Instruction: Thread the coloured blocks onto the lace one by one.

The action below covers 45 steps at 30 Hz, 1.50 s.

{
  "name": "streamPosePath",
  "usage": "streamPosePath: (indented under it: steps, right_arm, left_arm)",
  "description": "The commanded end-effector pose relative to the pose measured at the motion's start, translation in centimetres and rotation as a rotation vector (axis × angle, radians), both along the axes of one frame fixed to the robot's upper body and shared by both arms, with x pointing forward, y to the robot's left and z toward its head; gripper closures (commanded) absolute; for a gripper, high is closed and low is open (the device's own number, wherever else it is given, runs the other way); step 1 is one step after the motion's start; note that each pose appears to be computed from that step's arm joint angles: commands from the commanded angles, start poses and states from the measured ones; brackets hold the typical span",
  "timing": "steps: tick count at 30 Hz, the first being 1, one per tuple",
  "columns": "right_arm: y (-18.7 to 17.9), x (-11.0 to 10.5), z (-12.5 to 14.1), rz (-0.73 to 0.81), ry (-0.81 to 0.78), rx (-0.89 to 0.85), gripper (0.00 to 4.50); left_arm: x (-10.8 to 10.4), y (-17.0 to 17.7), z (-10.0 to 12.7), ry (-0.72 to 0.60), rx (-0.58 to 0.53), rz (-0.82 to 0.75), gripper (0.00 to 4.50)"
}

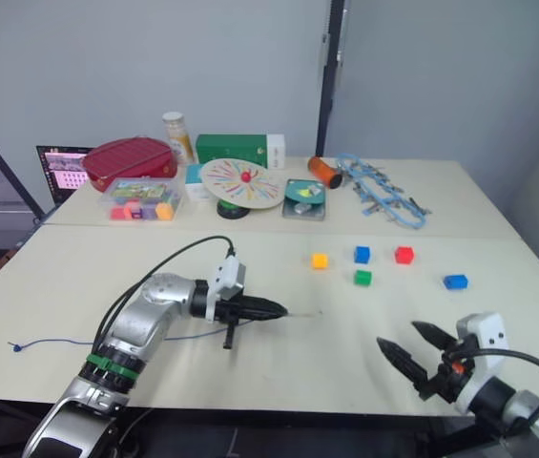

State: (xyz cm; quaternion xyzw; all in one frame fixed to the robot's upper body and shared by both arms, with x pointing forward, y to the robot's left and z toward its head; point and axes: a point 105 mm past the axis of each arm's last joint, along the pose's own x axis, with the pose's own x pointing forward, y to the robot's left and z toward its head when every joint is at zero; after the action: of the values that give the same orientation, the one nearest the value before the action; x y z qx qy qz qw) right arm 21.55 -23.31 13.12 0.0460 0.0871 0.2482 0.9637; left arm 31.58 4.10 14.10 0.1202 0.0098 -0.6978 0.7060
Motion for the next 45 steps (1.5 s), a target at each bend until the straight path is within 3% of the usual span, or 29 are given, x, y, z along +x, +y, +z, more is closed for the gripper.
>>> streamPosePath:
  steps: [1,6,10,13,16,22,25,31,38,45]
  right_arm:
    - [0.1,-0.3,2.0,-0.013,-0.095,0.017,0.0]
    - [-2.2,-0.8,1.9,-0.142,-0.14,-0.034,0.0]
    - [-5.2,-0.9,0.8,-0.368,-0.205,-0.092,0.0]
    - [-5.7,-0.2,-0.3,-0.471,-0.187,-0.061,0.0]
    - [-5.7,0.8,0.3,-0.498,-0.236,-0.092,0.0]
    - [-7.2,4.5,-0.4,-0.523,-0.198,-0.204,0.0]
    - [-9.7,7.5,0.1,-0.599,-0.222,-0.313,0.0]
    - [-12.6,12.3,1.0,-0.616,-0.232,-0.269,0.0]
    - [-13.1,15.9,-0.1,-0.546,-0.154,-0.219,0.0]
    - [-13.0,17.6,-0.8,-0.565,-0.103,-0.207,0.0]
  left_arm:
    - [-0.2,-0.3,0.6,-0.026,-0.001,-0.036,4.45]
    - [-0.2,-0.1,0.7,-0.031,0.009,-0.045,4.45]
    - [0.0,0.2,0.8,-0.035,0.021,-0.045,4.45]
    - [0.0,0.6,0.8,-0.035,0.022,-0.046,4.45]
    - [0.0,0.9,0.7,-0.042,0.029,-0.031,4.45]
    - [0.0,1.2,0.7,-0.042,0.02,-0.011,4.45]
    - [-0.2,1.1,0.6,-0.048,0.018,-0.005,4.45]
    - [-0.8,1.6,0.2,-0.052,0.008,0.066,4.45]
    - [-0.9,2.1,0.0,-0.053,0.008,0.131,4.45]
    - [-0.8,2.6,0.0,-0.061,0.016,0.167,4.45]
